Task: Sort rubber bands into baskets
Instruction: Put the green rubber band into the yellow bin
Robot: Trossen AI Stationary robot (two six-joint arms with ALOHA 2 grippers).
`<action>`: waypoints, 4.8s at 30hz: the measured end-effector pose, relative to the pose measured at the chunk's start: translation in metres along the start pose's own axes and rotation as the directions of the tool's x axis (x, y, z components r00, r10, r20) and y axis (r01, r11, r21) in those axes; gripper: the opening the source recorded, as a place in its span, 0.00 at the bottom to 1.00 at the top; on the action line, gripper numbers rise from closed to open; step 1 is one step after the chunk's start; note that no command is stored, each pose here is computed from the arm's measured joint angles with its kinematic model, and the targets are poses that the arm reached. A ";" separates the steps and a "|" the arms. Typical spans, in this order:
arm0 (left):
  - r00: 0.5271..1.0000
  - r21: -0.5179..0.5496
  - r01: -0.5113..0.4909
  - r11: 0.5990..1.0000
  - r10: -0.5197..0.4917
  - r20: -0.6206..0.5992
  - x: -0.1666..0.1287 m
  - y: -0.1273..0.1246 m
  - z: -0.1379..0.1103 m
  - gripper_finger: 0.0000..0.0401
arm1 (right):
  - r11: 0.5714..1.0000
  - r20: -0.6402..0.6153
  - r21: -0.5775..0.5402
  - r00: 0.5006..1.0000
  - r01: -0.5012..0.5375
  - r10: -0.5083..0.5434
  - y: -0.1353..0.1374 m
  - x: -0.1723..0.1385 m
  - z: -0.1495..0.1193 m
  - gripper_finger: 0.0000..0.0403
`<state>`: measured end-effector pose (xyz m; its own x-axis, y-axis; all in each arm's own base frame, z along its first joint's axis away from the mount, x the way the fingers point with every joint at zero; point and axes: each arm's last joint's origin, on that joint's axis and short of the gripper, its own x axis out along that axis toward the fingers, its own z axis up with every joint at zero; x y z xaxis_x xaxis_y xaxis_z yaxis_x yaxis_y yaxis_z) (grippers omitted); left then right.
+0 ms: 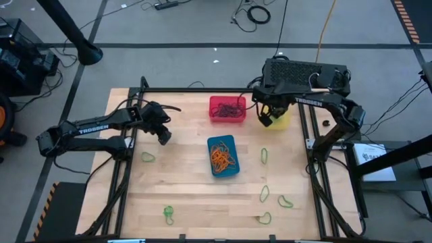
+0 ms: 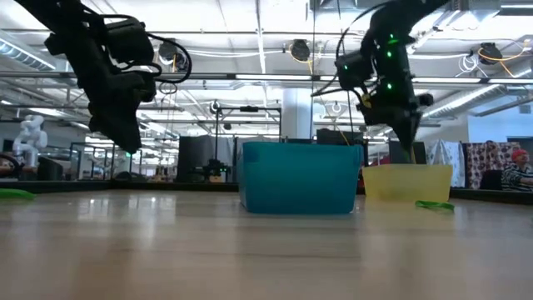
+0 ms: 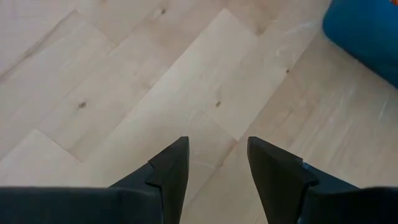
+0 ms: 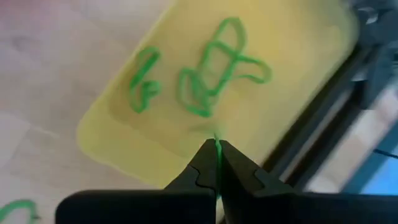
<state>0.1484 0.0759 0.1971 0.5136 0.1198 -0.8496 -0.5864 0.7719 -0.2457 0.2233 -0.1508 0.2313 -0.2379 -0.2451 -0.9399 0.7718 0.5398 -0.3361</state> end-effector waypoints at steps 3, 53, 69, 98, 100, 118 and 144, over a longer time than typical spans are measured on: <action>1.000 -0.001 0.000 1.000 0.000 0.000 0.000 0.000 0.000 0.43 | 0.999 -0.015 0.005 0.999 -0.033 0.033 0.003 0.011 -0.003 0.01; 0.983 0.094 0.046 0.994 -0.062 0.174 0.009 -0.005 0.023 0.43 | 0.944 -0.259 -0.091 0.923 -0.316 0.285 0.154 -0.069 -0.185 0.39; 0.995 0.150 0.051 0.987 -0.063 0.078 0.041 -0.003 0.027 0.43 | 0.942 -0.390 -0.054 0.875 -0.332 0.287 0.172 -0.035 -0.293 0.39; 0.985 0.187 0.116 0.976 -0.137 0.102 0.059 -0.024 0.031 0.42 | 0.890 -0.383 -0.083 0.839 -0.449 0.387 0.174 0.019 -0.306 0.03; 0.984 0.190 0.119 0.975 -0.142 0.111 0.059 -0.025 0.032 0.42 | 0.897 -0.378 -0.066 0.843 -0.437 0.383 0.176 0.013 -0.301 0.03; 0.943 0.127 0.172 0.977 -0.201 0.265 0.055 -0.031 0.047 0.42 | 0.993 -0.005 -0.103 0.998 -0.064 0.064 0.133 -0.054 -0.178 0.00; 0.959 -0.057 0.276 0.959 -0.271 0.089 0.059 -0.048 0.027 0.42 | 1.000 0.134 -0.026 0.991 0.011 -0.008 -0.028 0.016 0.019 0.03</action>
<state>0.2238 0.0624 0.1715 0.7068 -0.0383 -0.7063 -0.4566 0.7380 -0.4969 0.2097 -0.1849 0.2271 -0.1629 -0.3548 -0.9206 0.7536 0.5576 -0.3482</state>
